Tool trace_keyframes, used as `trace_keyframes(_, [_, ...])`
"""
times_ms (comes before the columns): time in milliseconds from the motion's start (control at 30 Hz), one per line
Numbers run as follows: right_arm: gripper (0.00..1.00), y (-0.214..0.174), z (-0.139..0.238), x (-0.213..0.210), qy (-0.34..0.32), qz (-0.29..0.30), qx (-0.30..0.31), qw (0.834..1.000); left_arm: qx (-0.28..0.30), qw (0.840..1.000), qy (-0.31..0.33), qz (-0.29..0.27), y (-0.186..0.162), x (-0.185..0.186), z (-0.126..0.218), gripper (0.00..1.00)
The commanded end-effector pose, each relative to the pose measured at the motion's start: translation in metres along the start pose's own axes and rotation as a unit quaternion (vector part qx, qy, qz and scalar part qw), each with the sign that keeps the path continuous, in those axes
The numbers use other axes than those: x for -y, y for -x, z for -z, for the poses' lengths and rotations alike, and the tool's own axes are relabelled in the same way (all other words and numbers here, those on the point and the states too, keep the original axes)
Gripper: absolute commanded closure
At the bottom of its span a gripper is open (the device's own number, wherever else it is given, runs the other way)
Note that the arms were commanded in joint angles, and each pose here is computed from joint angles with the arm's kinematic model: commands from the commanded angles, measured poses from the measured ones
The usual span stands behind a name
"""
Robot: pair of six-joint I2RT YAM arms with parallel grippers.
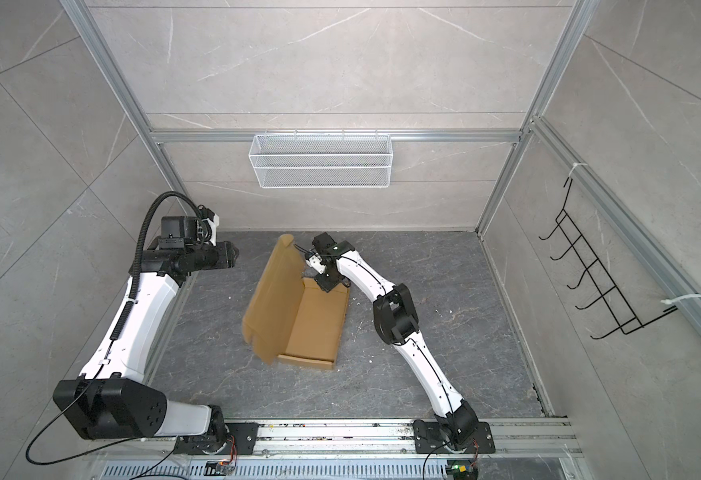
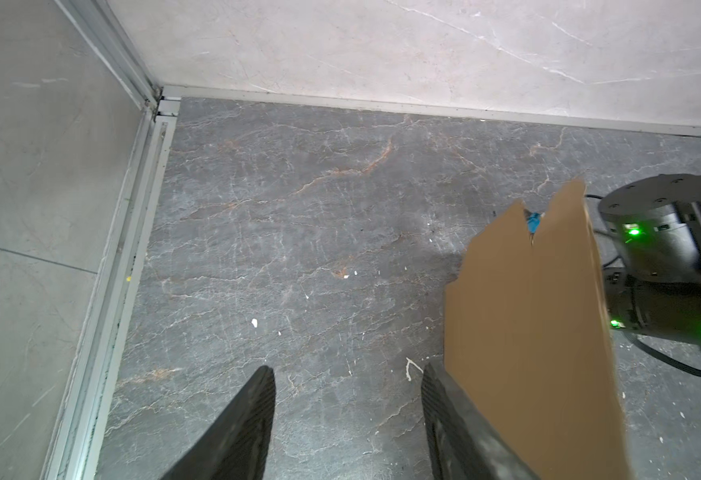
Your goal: Fold the paper box
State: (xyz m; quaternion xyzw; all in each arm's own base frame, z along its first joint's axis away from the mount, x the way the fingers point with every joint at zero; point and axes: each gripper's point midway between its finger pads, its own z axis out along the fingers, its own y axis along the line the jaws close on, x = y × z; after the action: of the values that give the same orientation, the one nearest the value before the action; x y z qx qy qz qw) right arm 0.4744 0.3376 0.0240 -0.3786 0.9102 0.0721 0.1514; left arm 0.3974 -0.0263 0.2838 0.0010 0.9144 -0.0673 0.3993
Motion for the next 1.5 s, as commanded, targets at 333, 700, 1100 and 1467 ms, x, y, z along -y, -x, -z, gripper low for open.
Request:
trace_keyframes(333, [0.75,-0.077,0.05,0.052,-0.058,-0.23,0.017,0.971,0.005,0.999,-0.007,0.033,-0.014,-0.001,-0.018,0.41])
trace_keyframes(700, [0.79,-0.142,0.065,0.035,-0.057,-0.333,0.02,0.941,0.011,0.998,-0.04,0.054,-0.038,0.007,-0.032,0.41])
trace_keyframes(1100, [0.81,-0.202,0.077,0.018,-0.067,-0.374,0.004,0.925,0.007,0.996,-0.056,0.064,-0.049,0.012,-0.035,0.41])
trace_keyframes(1467, [0.82,-0.248,0.088,-0.004,-0.049,-0.398,-0.011,0.916,0.0,0.995,-0.074,0.06,-0.062,0.027,-0.041,0.41])
